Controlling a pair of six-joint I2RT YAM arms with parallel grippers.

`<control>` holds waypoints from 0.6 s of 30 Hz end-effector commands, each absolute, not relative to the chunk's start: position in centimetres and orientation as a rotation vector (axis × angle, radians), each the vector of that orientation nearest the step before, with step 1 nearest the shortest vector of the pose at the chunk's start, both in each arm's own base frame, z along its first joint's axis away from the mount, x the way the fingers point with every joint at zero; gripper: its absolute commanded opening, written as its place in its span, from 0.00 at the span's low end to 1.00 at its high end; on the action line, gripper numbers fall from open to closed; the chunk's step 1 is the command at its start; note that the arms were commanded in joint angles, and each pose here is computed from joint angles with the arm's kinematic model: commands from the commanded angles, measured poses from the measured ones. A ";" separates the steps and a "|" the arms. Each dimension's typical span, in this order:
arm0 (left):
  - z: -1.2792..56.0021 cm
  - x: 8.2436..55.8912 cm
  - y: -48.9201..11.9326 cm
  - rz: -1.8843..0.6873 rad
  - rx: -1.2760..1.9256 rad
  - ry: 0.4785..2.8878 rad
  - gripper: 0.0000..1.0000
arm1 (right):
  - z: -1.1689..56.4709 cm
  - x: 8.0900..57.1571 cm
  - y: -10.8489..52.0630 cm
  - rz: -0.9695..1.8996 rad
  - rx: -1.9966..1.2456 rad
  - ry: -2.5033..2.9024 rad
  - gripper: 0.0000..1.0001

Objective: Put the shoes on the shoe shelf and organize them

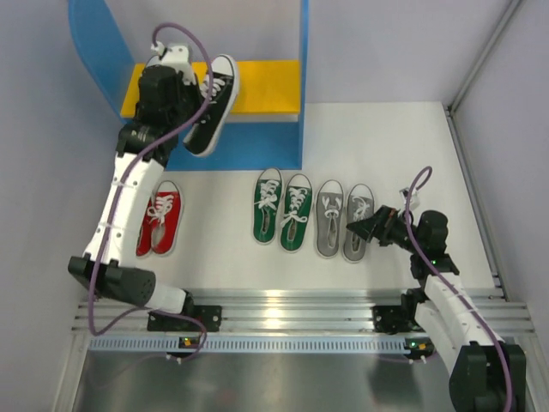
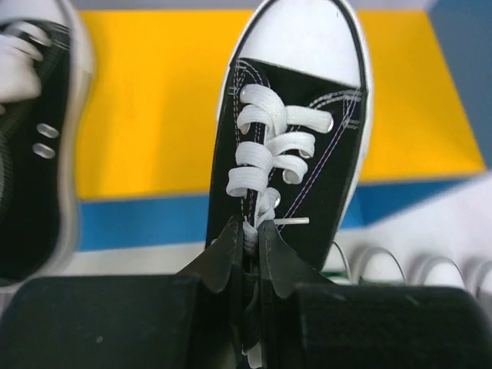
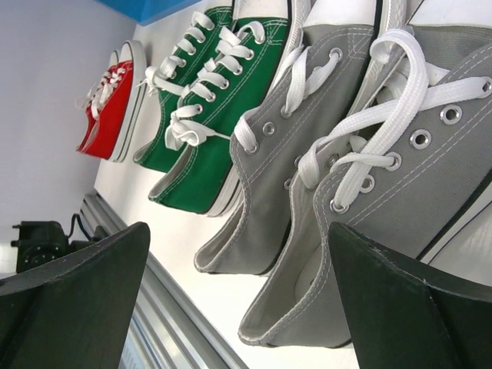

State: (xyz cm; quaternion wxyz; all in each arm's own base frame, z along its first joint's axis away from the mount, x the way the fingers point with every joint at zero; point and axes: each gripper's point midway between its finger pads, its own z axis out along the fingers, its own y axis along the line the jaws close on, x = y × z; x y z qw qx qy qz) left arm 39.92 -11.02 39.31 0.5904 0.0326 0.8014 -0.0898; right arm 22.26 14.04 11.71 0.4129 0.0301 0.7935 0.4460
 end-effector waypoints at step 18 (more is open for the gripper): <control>44.4 51.8 -1.7 -0.206 -0.066 1.737 0.02 | 12.7 22.0 15.0 1.188 0.005 1.951 1.00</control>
